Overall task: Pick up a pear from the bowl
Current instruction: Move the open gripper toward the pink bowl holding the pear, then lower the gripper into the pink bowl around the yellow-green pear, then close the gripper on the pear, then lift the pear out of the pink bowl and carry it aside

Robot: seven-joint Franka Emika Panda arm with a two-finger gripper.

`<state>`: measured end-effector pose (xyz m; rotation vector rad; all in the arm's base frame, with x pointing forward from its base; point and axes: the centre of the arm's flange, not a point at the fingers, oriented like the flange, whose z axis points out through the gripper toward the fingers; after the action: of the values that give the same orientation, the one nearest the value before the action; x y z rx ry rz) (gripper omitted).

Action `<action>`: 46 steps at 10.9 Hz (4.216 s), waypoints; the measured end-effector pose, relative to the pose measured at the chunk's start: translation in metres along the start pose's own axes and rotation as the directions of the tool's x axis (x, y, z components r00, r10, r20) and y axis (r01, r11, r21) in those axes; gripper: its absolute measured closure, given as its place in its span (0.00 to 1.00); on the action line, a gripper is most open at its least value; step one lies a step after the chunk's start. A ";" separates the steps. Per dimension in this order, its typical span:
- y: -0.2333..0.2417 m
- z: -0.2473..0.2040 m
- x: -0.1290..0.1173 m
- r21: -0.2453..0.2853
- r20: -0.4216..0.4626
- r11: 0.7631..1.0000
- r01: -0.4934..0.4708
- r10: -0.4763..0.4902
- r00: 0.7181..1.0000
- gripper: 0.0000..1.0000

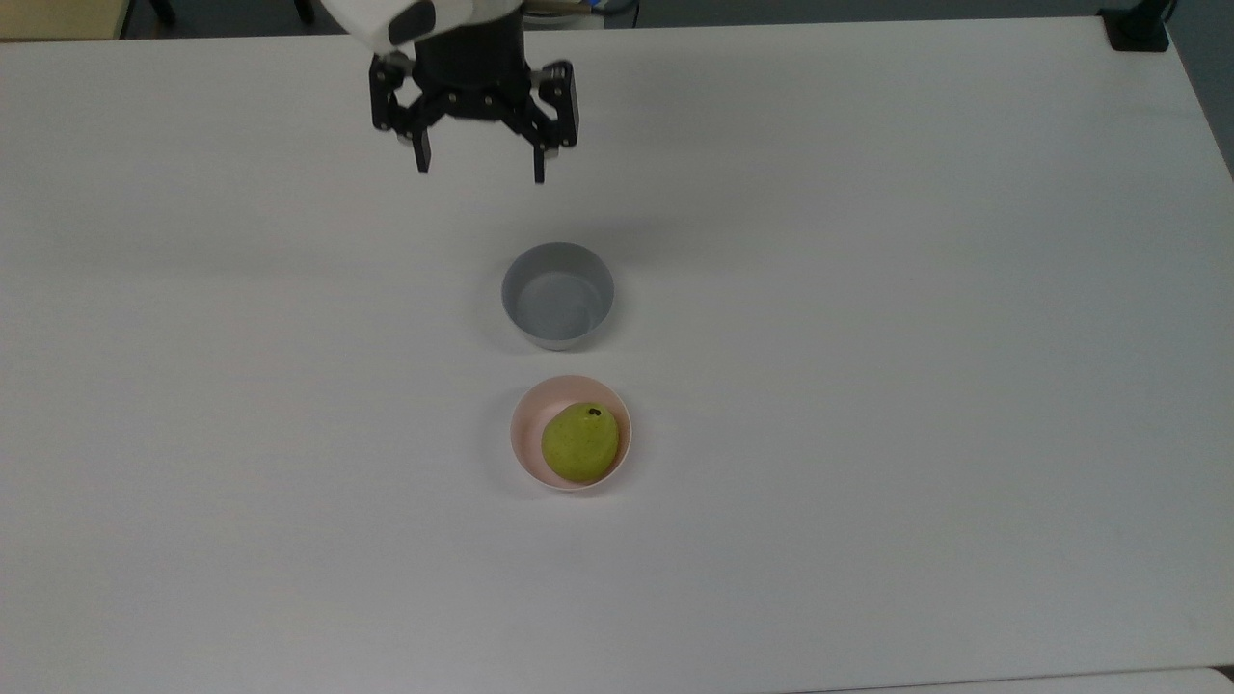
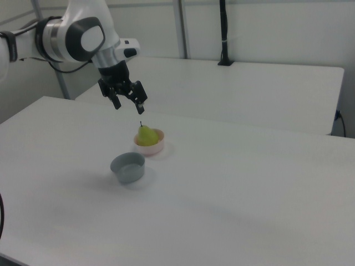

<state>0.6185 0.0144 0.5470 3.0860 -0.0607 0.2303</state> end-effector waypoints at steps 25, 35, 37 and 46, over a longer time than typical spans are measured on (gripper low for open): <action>-0.083 0.222 0.076 0.018 -0.216 0.993 0.116 -0.110 0.970 0.20; -0.083 0.187 0.086 0.012 -0.270 0.993 0.120 -0.112 0.956 0.30; -0.080 0.160 0.087 0.016 -0.280 0.995 0.097 -0.088 0.956 0.30; 0.074 0.161 0.092 -0.034 -0.252 0.994 -0.104 0.092 0.963 0.30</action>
<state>0.7300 -0.0710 0.4050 2.9826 -0.2067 0.6108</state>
